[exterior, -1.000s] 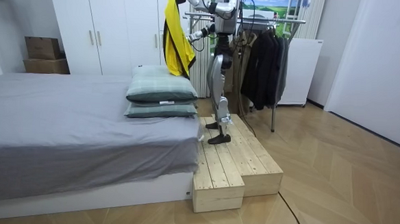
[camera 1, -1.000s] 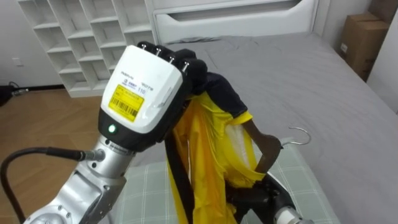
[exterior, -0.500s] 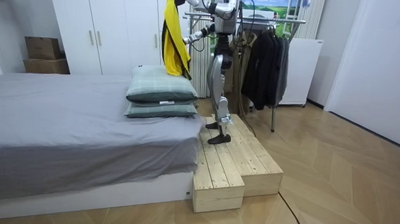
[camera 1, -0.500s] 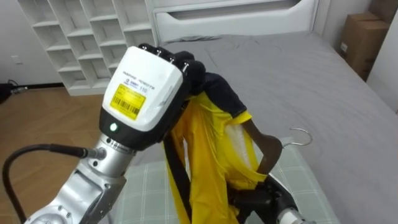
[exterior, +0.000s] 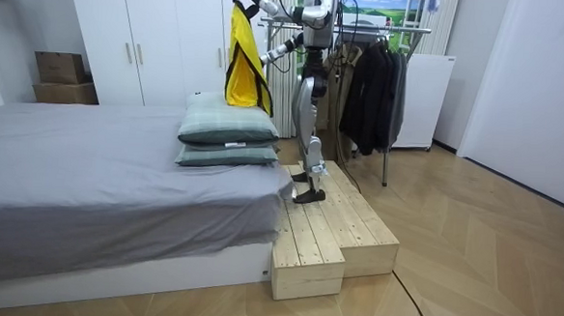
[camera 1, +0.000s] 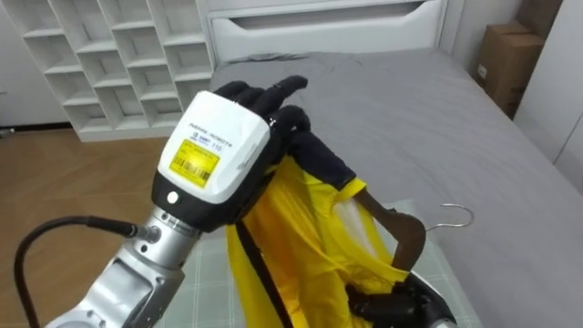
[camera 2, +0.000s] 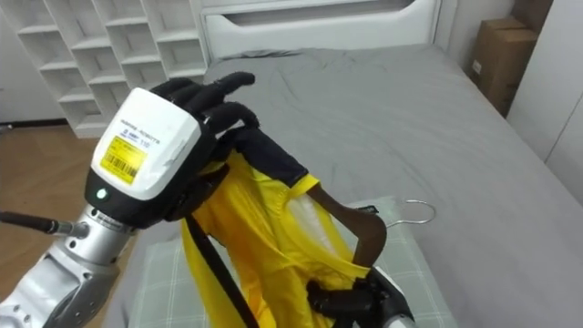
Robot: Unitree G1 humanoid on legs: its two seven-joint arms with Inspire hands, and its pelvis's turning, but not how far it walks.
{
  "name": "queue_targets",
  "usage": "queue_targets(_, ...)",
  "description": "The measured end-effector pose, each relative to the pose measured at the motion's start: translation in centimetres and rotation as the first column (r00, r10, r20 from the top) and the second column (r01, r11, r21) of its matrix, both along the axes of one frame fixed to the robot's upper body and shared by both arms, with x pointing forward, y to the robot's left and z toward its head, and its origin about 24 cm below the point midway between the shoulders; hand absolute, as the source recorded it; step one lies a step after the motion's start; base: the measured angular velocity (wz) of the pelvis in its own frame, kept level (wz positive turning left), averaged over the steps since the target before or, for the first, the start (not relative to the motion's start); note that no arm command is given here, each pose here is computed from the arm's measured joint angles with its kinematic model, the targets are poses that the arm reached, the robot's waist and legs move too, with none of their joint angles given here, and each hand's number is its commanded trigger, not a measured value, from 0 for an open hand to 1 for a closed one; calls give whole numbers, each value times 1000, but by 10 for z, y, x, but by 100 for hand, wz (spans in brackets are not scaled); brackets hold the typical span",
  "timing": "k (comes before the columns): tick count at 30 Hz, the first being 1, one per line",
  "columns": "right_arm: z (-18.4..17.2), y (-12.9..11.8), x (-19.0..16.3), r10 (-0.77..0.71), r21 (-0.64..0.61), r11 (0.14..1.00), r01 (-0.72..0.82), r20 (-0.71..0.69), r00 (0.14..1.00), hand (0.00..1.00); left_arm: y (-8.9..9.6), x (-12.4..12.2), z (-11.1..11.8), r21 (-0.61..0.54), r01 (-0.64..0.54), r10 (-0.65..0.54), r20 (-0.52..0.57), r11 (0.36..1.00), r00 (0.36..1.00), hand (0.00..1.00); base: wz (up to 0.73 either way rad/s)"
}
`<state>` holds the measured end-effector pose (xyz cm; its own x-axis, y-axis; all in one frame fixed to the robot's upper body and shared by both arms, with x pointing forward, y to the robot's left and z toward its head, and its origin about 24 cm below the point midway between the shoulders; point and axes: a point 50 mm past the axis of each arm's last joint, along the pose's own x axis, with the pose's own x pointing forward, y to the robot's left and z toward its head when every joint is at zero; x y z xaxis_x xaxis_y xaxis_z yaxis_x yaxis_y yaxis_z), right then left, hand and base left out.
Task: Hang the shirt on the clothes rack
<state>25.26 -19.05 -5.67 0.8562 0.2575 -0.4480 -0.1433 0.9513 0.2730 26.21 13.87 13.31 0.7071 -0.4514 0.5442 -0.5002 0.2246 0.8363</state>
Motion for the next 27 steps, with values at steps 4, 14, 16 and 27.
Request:
queue_targets(4, -2, -2, -2, 28, -55, 998, -28, -4, 1000, 100, 7, 2, -13, -9, -31, 30, -64, 999, 998, 0, -4)
queue_targets(14, -3, -8, -6, 52, -99, 994, -53, -12, 999, 100, 9, 3, -16, 2, -28, 28, -77, 1000, 997, 0, 0)
queue_targets(16, -3, -9, -6, 59, -115, 992, -60, -12, 998, 100, 12, 5, -21, 10, -39, 40, -100, 999, 994, 0, 0)
queue_targets(27, 4, -22, -1, 118, -325, 939, -108, 11, 993, 100, 13, 5, -27, 24, -36, 39, -124, 999, 991, 0, -3)
